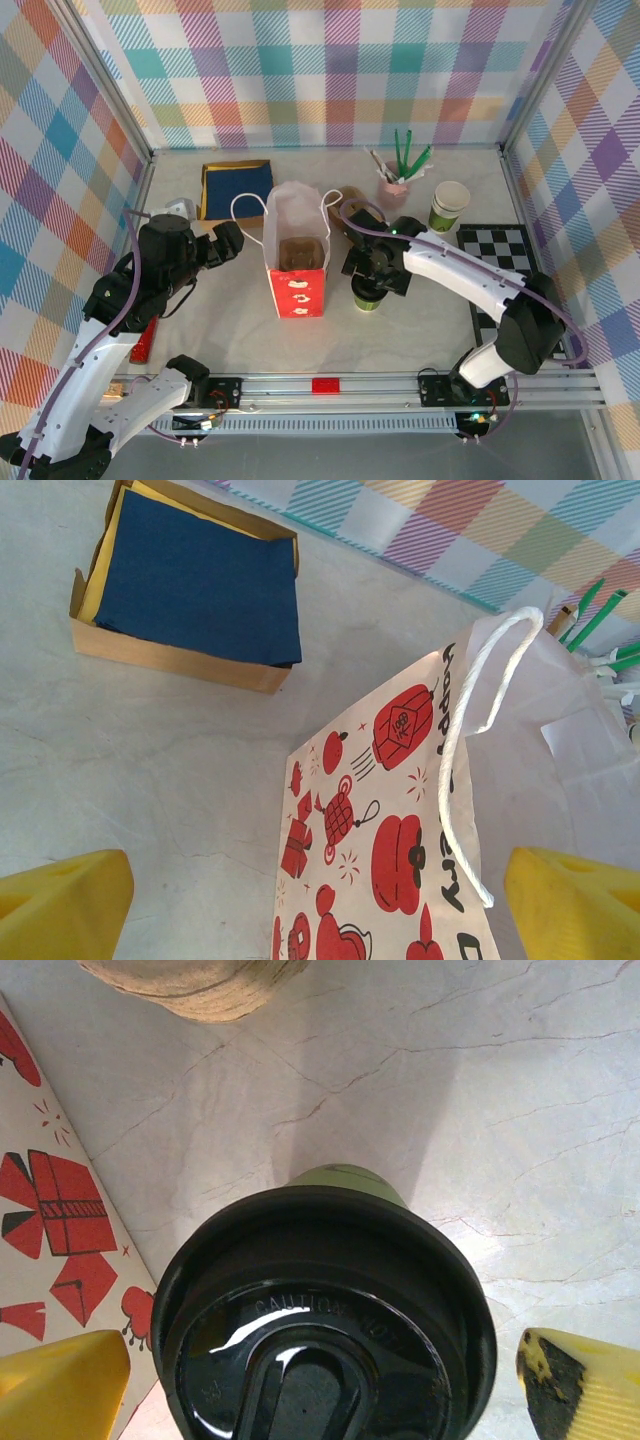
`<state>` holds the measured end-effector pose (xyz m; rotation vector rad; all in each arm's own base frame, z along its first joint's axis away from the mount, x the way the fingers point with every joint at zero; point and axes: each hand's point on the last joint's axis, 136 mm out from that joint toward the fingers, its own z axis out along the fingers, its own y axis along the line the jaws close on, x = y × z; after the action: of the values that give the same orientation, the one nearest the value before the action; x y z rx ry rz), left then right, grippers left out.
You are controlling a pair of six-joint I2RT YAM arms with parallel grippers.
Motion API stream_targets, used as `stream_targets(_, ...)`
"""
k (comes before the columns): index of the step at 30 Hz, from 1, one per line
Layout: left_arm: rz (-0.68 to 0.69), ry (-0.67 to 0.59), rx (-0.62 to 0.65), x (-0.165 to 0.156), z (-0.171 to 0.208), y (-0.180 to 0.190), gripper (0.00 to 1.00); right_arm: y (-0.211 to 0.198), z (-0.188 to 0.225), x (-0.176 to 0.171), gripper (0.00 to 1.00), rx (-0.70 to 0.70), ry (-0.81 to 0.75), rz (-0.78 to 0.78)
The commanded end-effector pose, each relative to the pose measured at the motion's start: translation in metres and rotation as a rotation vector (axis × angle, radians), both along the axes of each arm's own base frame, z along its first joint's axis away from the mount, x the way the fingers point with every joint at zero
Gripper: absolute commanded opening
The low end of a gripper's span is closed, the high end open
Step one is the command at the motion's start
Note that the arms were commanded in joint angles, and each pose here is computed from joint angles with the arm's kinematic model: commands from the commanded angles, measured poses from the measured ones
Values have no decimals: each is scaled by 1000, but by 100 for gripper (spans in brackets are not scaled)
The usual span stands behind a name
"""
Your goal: Pack the takeout coffee
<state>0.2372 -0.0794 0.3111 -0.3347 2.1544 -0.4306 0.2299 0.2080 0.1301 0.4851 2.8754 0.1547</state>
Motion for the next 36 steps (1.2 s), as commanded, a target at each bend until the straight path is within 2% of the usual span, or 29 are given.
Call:
stream_targets(1, 12, -14, -5, 0, 4, 3, 95, 7, -2, 0, 99, 15, 5, 8)
stream_targets(30, 9, -2, 1, 6, -3, 0, 95, 5, -51, -7, 100, -30, 91, -13)
stream_targets(36, 15, -6, 7, 5, -3, 2, 94, 1, -61, -11, 95, -47, 106, -27)
